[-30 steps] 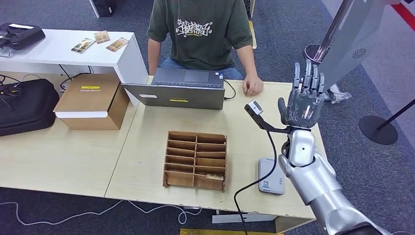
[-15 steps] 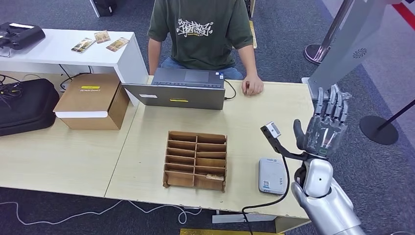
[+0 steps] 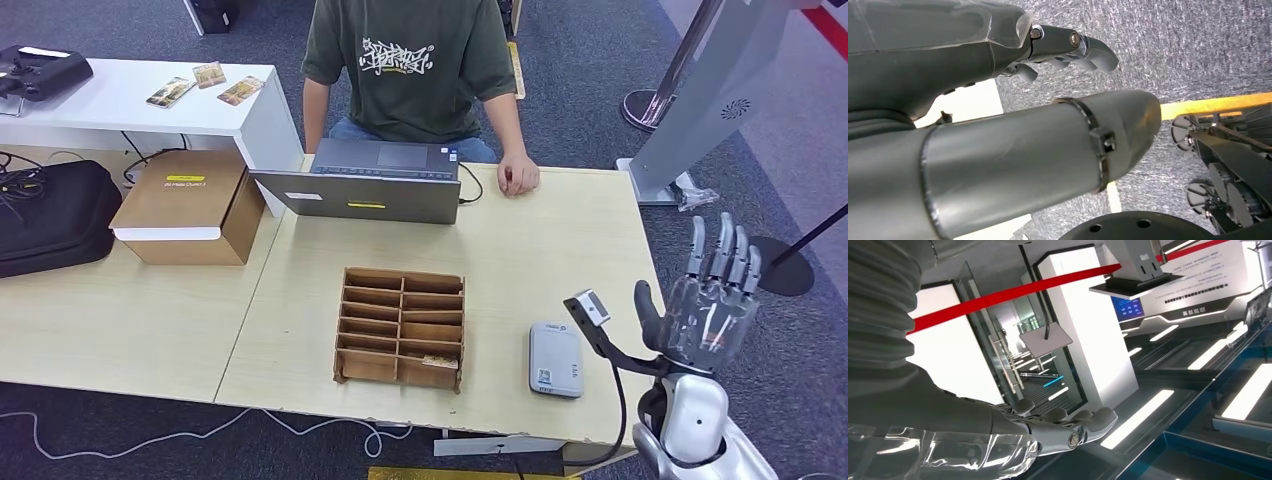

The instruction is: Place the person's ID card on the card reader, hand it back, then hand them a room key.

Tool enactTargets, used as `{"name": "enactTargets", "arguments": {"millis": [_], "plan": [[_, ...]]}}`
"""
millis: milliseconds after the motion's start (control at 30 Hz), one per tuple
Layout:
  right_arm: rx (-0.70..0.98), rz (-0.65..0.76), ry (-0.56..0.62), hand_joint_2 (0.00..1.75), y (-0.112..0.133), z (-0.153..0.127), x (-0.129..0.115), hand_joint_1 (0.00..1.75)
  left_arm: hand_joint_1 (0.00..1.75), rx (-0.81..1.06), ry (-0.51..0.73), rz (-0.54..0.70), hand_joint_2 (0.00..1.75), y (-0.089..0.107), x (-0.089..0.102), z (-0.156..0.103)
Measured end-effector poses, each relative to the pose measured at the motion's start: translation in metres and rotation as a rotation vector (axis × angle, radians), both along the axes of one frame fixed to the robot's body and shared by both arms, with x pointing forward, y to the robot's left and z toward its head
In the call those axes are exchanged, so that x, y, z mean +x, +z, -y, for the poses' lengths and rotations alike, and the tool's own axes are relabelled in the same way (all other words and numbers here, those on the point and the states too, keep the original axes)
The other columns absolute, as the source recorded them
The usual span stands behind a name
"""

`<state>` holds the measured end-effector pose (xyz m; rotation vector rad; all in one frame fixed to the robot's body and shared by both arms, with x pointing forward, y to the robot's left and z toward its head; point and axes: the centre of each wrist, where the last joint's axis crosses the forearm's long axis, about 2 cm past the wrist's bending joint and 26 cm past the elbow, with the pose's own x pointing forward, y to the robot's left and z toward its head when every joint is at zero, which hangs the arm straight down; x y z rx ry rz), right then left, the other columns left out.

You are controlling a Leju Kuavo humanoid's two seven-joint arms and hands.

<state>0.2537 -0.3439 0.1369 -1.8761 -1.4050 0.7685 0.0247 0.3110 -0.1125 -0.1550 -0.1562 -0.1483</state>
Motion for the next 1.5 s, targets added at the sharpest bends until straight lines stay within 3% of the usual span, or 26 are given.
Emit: {"name": "enactTargets", "arguments": {"millis": [300, 667, 933, 1000, 1067, 1167, 1300, 1500], "plan": [[-0.048, -0.039, 0.036, 1.75, 0.007, 0.015, -0.037, 0.0, 0.0, -0.011, 0.027, 0.002, 0.0, 0.0, -0.001, 0.004], [-0.053, -0.108, 0.22, 1.75, -0.01, -0.009, -0.093, 0.0, 0.0, -0.039, 0.081, 0.001, 0.0, -0.001, -0.005, 0.016], [0.062, -0.246, 0.126, 1.75, -0.027, -0.019, -0.135, 0.0, 0.0, -0.047, 0.099, 0.003, 0.0, -0.001, -0.005, 0.017], [0.12, -0.302, 0.078, 1.75, -0.024, -0.017, -0.129, 0.0, 0.0, -0.05, 0.108, 0.005, 0.0, -0.001, -0.005, 0.017], [0.195, -0.329, -0.041, 1.75, -0.013, -0.017, -0.103, 0.0, 0.0, -0.056, 0.122, 0.008, 0.0, 0.0, -0.004, 0.018], [0.335, -0.287, -0.225, 1.75, 0.002, -0.058, -0.072, 0.0, 0.0, -0.059, 0.145, 0.013, 0.0, 0.0, -0.002, 0.019], [0.315, -0.34, -0.03, 1.75, 0.001, -0.116, -0.08, 0.0, 0.0, -0.056, 0.156, 0.006, 0.0, 0.0, -0.005, 0.018], [0.251, -0.378, 0.16, 1.75, -0.004, -0.144, -0.093, 0.0, 0.0, -0.054, 0.16, 0.006, 0.0, 0.0, -0.005, 0.018]]}}
